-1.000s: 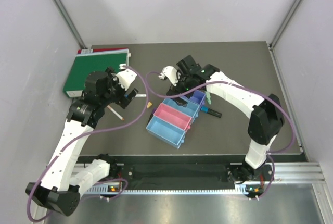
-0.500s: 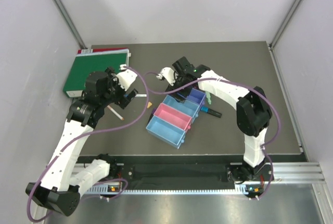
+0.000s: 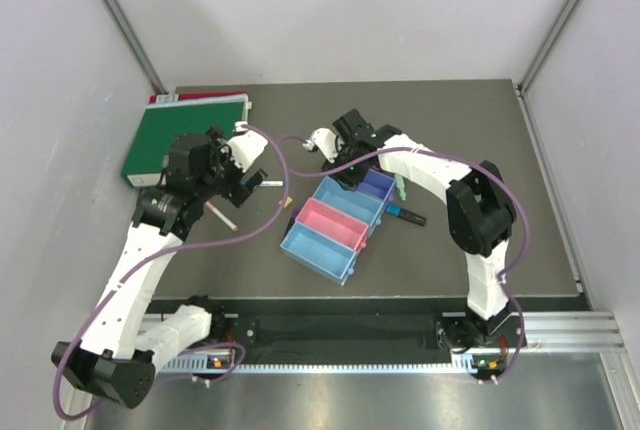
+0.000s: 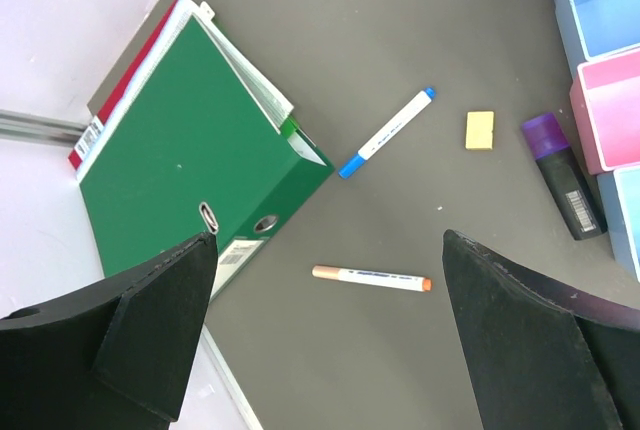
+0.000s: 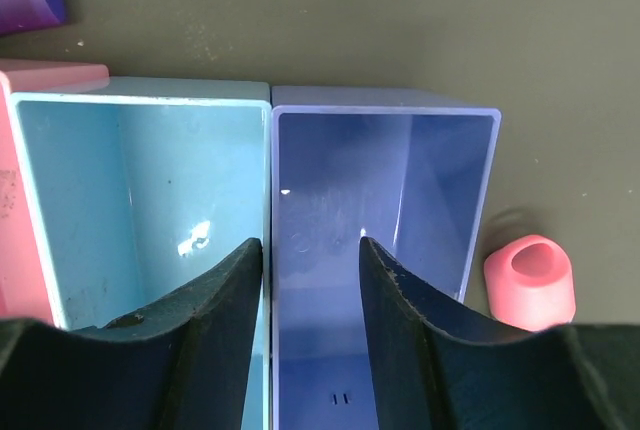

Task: Sort the stationery into containers
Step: Move the storage box to the center of the board.

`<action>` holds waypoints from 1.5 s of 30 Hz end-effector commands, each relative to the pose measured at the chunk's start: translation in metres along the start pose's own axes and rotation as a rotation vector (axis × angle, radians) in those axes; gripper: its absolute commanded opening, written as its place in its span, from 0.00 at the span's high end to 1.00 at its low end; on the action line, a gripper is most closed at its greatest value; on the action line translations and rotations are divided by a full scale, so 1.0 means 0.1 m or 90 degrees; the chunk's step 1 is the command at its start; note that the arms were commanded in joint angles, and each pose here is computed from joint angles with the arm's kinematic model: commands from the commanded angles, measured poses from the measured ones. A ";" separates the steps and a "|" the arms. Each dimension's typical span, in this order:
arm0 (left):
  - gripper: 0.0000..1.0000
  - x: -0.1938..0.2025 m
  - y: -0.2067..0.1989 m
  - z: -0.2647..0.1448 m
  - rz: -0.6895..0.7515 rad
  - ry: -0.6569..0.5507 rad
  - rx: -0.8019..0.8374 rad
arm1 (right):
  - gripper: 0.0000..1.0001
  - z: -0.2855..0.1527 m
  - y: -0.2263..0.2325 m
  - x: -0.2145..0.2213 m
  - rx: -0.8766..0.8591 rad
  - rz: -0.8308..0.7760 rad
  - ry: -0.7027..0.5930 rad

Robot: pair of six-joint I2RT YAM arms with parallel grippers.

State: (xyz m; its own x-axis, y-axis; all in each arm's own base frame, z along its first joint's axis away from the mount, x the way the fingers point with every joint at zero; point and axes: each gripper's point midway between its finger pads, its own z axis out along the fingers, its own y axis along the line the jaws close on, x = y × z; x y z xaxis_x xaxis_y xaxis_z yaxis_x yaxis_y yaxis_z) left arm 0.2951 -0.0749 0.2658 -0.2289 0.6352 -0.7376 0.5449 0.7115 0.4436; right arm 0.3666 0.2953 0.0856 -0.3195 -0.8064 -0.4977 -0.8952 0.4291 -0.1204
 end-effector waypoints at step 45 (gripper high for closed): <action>0.01 -0.25 0.21 0.18 0.031 -0.039 -0.033 | 1.00 0.48 -0.58 -0.84 0.080 -0.104 -0.096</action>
State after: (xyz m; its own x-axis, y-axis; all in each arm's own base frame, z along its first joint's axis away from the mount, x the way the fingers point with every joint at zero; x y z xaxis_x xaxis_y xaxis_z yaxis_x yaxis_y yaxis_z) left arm 0.3138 -0.0787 0.2591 -0.2220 0.6596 -0.7181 0.5546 0.6911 0.4634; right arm 0.4213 0.3433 0.0727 -0.2247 -0.8130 -0.5372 -0.9169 0.3630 -0.1659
